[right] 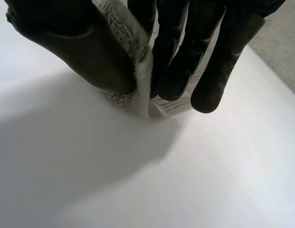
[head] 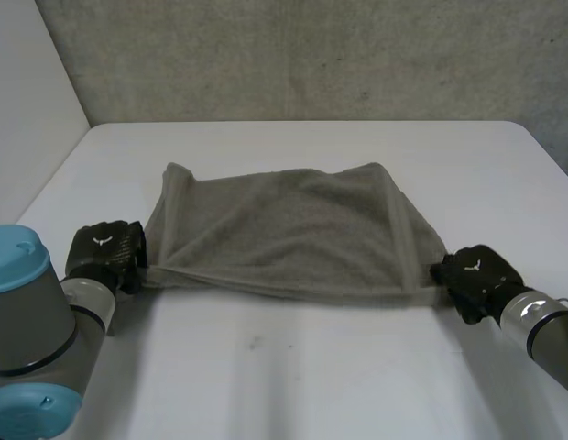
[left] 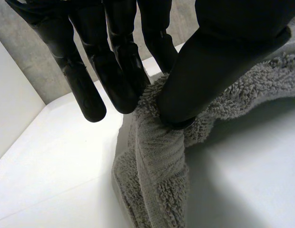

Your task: Fold the towel.

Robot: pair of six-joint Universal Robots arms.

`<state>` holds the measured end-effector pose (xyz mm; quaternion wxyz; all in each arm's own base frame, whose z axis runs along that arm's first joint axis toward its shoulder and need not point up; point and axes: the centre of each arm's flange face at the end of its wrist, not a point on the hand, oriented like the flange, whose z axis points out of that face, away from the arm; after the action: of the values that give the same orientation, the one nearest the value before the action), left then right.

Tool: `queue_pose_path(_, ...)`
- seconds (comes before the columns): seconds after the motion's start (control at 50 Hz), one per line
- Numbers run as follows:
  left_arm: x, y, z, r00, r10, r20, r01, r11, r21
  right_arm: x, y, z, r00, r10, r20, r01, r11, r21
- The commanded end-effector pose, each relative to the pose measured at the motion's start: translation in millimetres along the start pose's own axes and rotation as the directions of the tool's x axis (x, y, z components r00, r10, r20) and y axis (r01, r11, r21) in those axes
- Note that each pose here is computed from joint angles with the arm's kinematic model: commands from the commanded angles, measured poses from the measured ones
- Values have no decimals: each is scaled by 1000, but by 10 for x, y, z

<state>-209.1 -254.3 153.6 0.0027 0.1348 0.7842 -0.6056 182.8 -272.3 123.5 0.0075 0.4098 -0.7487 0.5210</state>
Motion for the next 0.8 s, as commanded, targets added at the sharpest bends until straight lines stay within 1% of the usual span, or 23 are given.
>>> queue_pose_path(0.02,6,48,-22,1000,3,-5,-3,1000,-16,277,-153,-54,989,88,-116,-79,993,82)
queue_pose_path(0.12,49,100,-48,999,6,-51,-7,1000,-30,431,-184,-104,981,107,-161,-91,990,103)
queue_pose_path(0.16,86,123,-71,996,5,-91,-8,999,-35,519,-142,-108,977,117,-180,-102,990,93)
queue_pose_path(0.26,113,158,-108,992,6,-127,-12,999,-47,584,-112,-103,974,111,-200,-96,992,81)
queue_pose_path(0.56,46,206,-92,994,5,-107,-12,998,-67,563,-101,-93,976,109,-190,-96,992,77)
queue_pose_path(0.6,52,214,-93,994,19,-110,-26,997,-69,575,-108,-96,975,110,-194,-96,992,80)
queue_pose_path(0.64,49,231,-94,990,79,-113,-87,994,-68,594,-118,-105,973,111,-201,-96,992,82)
queue_pose_path(0.66,49,232,-94,990,80,-113,-88,994,-68,594,-118,-105,973,111,-201,-96,992,82)
queue_pose_path(0.7,27,229,-90,982,154,-108,-161,985,-62,620,-122,-105,971,112,-211,-96,992,82)
queue_pose_path(0.72,27,229,-90,982,154,-108,-162,985,-62,621,-122,-105,971,112,-212,-96,992,82)
queue_pose_path(0.74,-3,217,-89,978,185,-99,-191,980,-58,635,-124,-107,969,111,-219,-95,992,82)
queue_pose_path(0.76,-3,217,-89,978,185,-99,-191,980,-58,635,-124,-107,969,111,-219,-95,992,82)
queue_pose_path(0.8,-45,231,-112,968,231,-93,-237,969,-62,674,-133,-128,966,114,-232,-97,992,85)
